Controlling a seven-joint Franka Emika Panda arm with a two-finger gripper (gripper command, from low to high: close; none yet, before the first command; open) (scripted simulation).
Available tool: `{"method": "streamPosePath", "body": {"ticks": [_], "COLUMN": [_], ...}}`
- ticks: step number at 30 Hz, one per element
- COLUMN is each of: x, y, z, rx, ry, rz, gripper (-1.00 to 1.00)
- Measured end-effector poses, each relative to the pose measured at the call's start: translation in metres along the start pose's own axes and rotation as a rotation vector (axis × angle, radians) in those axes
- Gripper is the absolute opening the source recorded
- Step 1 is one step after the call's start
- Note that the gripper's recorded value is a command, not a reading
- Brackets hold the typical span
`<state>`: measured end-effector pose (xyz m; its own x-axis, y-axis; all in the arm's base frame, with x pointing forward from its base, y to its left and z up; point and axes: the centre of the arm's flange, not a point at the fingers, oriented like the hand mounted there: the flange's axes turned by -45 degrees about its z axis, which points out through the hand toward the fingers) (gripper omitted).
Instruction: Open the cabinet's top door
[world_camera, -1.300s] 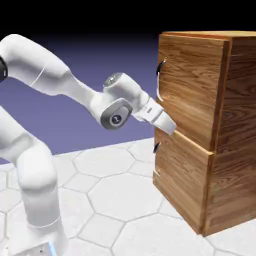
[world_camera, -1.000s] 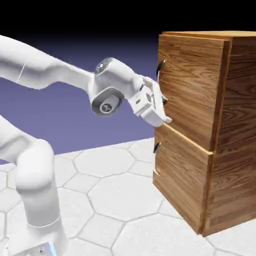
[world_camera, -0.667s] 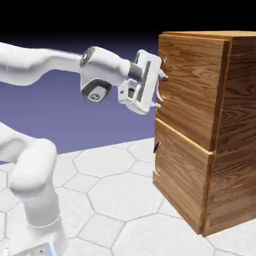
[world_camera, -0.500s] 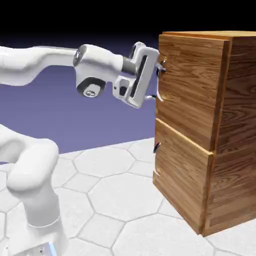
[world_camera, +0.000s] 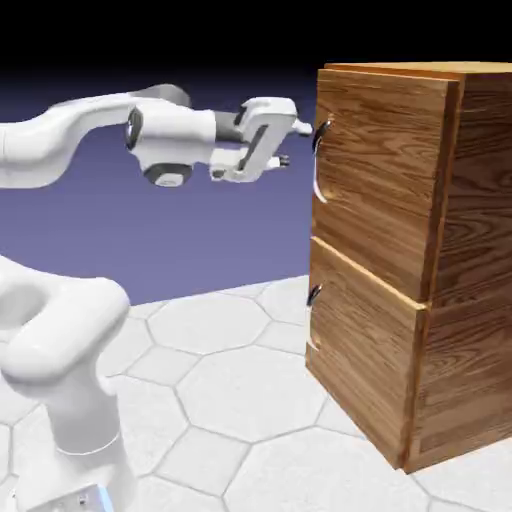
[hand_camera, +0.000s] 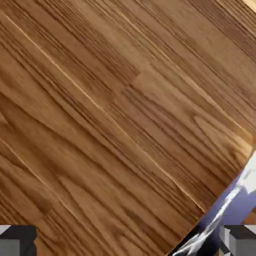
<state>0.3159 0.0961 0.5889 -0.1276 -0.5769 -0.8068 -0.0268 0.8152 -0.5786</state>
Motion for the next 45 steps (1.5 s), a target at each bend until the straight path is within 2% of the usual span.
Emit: {"method": "streamPosePath", "body": {"ticks": [12,17,18,20,33,45], "x": [0.017,0.013,0.012,0.012,0.067,0.111], "y": [0.067,0.064,0.063,0.063,0.008,-0.044], "z": [0.031,0.070,0.081,0.081,-0.021,-0.068], "rx": [0.039,0.039,0.039,0.039,-0.333,-0.571], "ry": [-0.115,-0.116,-0.115,-0.115,-0.233,-0.307], "rz": [0.621,0.621,0.621,0.621,0.591,0.563], "gripper": [0.00,0.00,-1.00,-1.00,-1.00,-1.00]}}
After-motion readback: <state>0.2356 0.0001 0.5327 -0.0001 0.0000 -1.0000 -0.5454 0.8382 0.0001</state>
